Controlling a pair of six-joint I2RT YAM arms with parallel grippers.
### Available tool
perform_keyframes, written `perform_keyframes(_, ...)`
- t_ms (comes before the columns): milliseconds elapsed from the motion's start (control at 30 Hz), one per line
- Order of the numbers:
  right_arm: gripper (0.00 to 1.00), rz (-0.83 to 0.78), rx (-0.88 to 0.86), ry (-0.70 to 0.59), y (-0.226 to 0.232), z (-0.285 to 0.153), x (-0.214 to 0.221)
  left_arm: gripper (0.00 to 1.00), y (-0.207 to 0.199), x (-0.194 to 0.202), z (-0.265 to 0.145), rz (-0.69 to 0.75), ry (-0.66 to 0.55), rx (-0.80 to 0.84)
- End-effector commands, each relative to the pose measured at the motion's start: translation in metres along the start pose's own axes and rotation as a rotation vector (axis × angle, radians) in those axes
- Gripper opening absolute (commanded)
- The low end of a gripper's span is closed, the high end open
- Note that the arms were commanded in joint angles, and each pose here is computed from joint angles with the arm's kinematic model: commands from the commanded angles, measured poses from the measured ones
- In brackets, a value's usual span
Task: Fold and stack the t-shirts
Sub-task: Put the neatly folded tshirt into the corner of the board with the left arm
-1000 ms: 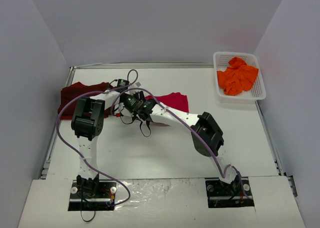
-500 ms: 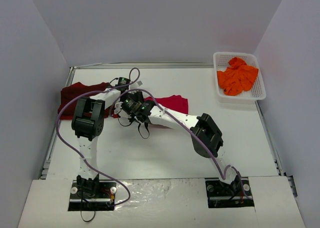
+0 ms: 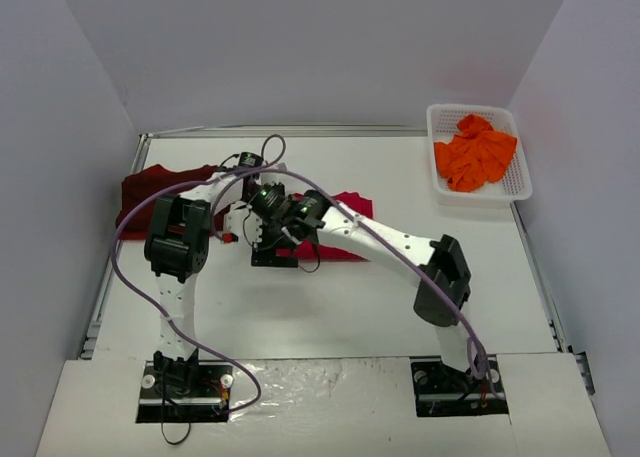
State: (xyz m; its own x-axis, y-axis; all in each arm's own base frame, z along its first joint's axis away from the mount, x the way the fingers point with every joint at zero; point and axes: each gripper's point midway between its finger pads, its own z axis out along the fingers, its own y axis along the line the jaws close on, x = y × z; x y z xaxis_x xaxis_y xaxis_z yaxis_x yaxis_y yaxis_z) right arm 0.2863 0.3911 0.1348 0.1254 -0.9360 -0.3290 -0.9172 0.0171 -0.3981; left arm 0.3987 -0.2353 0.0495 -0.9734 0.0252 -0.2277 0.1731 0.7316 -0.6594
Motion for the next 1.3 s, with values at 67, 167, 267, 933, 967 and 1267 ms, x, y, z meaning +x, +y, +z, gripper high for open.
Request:
perform_keyframes(67, 1.00, 0.162, 0.014, -0.191, -0.073, -0.100, 0.032, 0.02, -0.011, -0.012, -0.027, 0.103, -0.041, -0.071)
perform_keyframes(167, 1.00, 0.326, 0.048, -0.172, -0.117, -0.109, 0.103, 0.02, -0.009, -0.019, -0.036, 0.129, -0.052, -0.120)
perform_keyframes(267, 1.00, 0.478, 0.033, -0.144, -0.131, -0.101, 0.171, 0.02, -0.006, -0.027, -0.044, 0.160, -0.047, -0.172)
perform_keyframes(933, 1.00, 0.792, -0.166, -0.052, -0.071, -0.013, 0.280, 0.02, 0.006, -0.083, -0.133, 0.205, -0.128, -0.262)
perform_keyframes(967, 1.00, 0.793, -0.168, -0.051, -0.070, -0.012, 0.281, 0.02, 0.007, -0.086, -0.139, 0.207, -0.134, -0.270)
perform_keyframes(1267, 1.00, 0.801, -0.194, -0.027, -0.061, -0.003, 0.284, 0.02, 0.014, -0.101, -0.198, 0.220, -0.232, -0.350)
